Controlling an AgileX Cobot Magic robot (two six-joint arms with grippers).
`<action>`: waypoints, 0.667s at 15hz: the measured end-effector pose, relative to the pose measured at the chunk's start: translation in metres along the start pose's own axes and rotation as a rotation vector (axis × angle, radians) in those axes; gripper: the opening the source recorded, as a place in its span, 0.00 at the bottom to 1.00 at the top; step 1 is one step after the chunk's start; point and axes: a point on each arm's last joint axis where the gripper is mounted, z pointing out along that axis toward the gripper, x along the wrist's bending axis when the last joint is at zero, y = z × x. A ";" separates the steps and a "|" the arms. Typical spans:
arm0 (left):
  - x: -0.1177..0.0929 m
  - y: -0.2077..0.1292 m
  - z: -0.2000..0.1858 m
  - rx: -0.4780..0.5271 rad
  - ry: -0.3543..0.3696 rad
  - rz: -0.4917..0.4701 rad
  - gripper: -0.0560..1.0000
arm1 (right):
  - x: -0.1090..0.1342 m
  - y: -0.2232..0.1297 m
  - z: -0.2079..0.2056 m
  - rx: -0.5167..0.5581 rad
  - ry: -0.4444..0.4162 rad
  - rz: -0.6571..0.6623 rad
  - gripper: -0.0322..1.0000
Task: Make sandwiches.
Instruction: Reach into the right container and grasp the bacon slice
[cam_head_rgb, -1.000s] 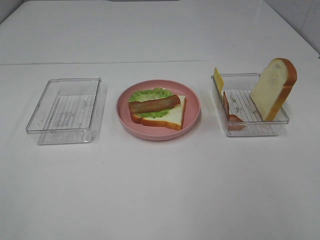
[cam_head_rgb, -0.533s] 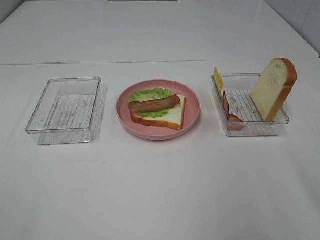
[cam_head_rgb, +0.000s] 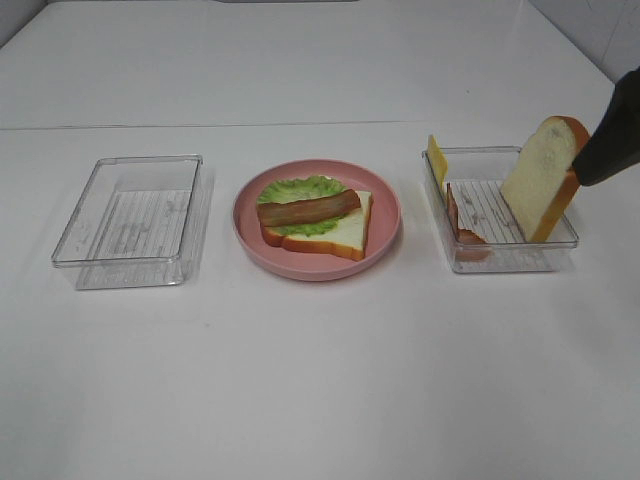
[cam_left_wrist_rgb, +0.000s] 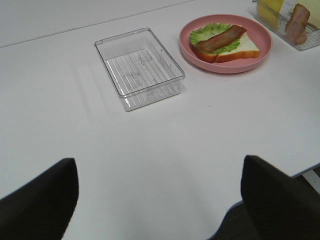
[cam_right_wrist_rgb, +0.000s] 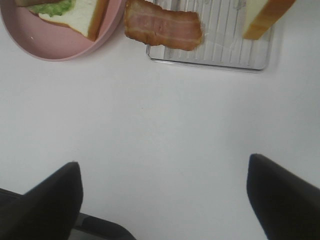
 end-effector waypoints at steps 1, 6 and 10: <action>0.000 0.000 0.000 0.000 0.000 0.000 0.84 | -0.002 0.010 0.005 0.019 0.011 0.010 0.83; 0.000 0.000 0.000 -0.001 0.000 0.000 0.84 | 0.001 0.048 0.027 0.054 0.040 0.019 0.74; 0.000 0.000 0.000 -0.001 0.000 0.000 0.84 | 0.043 0.085 0.068 0.148 0.013 -0.041 0.68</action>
